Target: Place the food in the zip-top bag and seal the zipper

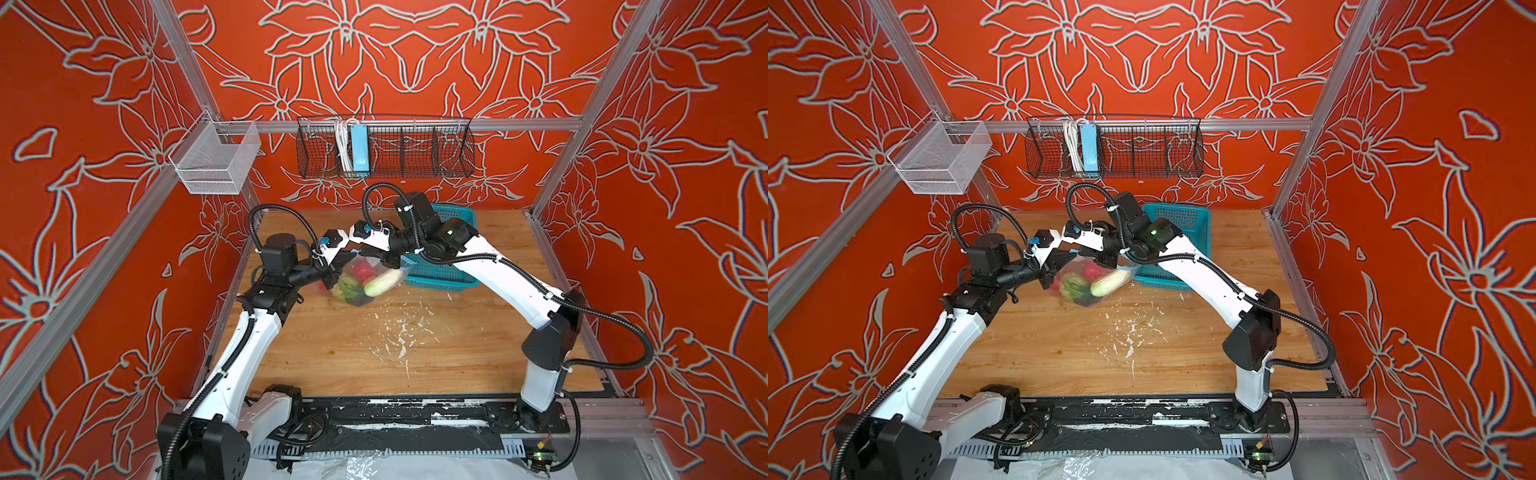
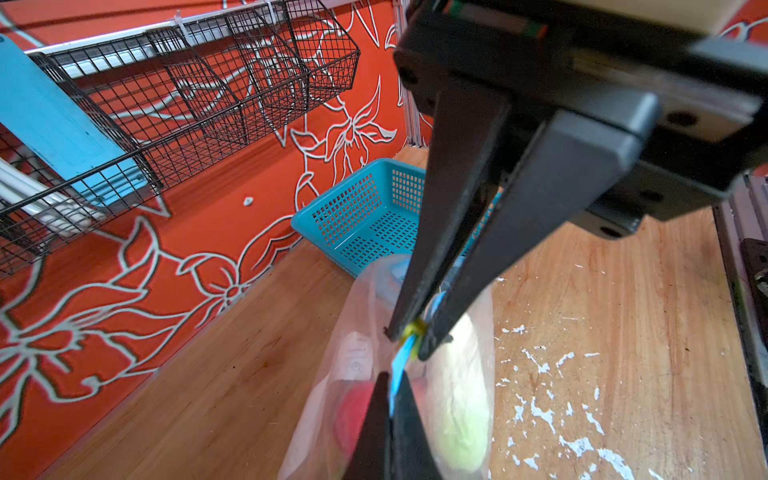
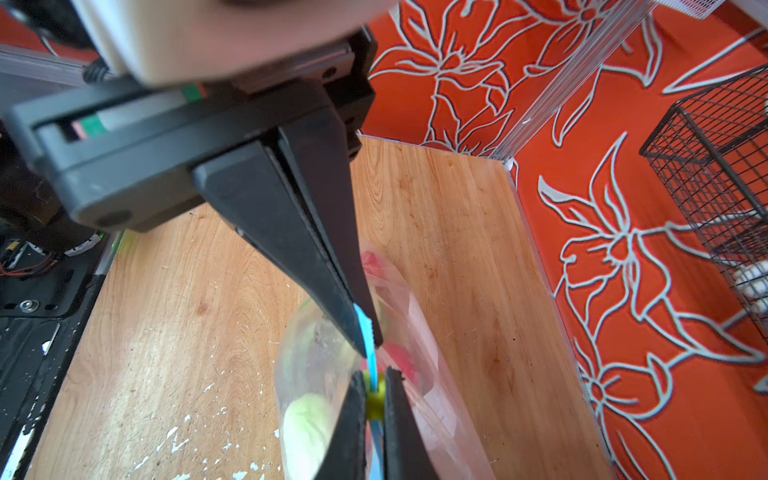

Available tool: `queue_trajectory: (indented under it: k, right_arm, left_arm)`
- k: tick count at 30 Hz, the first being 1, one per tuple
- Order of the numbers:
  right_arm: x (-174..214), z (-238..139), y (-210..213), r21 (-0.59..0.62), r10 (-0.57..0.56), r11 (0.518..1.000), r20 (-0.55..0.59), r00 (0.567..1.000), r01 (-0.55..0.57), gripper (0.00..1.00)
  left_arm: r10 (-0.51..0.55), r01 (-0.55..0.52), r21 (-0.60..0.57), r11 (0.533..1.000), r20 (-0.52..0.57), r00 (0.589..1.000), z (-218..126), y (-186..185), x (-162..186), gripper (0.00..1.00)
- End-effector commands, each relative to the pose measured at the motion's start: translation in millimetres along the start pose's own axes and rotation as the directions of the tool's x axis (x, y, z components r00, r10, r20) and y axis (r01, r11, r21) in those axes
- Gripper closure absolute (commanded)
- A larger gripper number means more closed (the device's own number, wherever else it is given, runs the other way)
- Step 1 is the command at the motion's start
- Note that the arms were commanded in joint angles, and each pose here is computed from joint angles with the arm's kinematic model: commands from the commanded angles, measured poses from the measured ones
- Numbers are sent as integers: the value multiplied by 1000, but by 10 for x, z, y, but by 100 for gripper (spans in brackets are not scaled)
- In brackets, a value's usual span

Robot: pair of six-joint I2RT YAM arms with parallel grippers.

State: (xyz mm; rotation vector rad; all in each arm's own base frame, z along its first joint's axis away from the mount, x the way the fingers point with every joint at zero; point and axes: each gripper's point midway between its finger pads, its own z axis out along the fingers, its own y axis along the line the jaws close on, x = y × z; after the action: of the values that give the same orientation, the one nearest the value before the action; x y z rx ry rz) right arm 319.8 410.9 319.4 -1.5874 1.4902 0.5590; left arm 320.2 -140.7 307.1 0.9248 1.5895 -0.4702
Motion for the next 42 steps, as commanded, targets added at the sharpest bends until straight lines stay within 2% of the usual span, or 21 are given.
queue_trajectory:
  k: [1,17,33,42]
  right_arm:
    - [355,21,-24,-16,41,999,-114,993,-43,100]
    - [550,-48,-50,-6,74,997,-147,986,-76,100]
    - [768,-168,-39,17,116,993,-182,976,-115,100]
    - [896,-236,-43,57,134,991,-209,969,-124,100]
  left_arm:
    - [100,-95,-61,994,93,991,-118,78,-379,100]
    - [101,-92,-119,989,71,992,-136,162,-339,100]
    - [45,-25,-313,949,56,997,-250,535,-470,100]
    - [27,-4,-379,925,56,998,-316,656,-526,100]
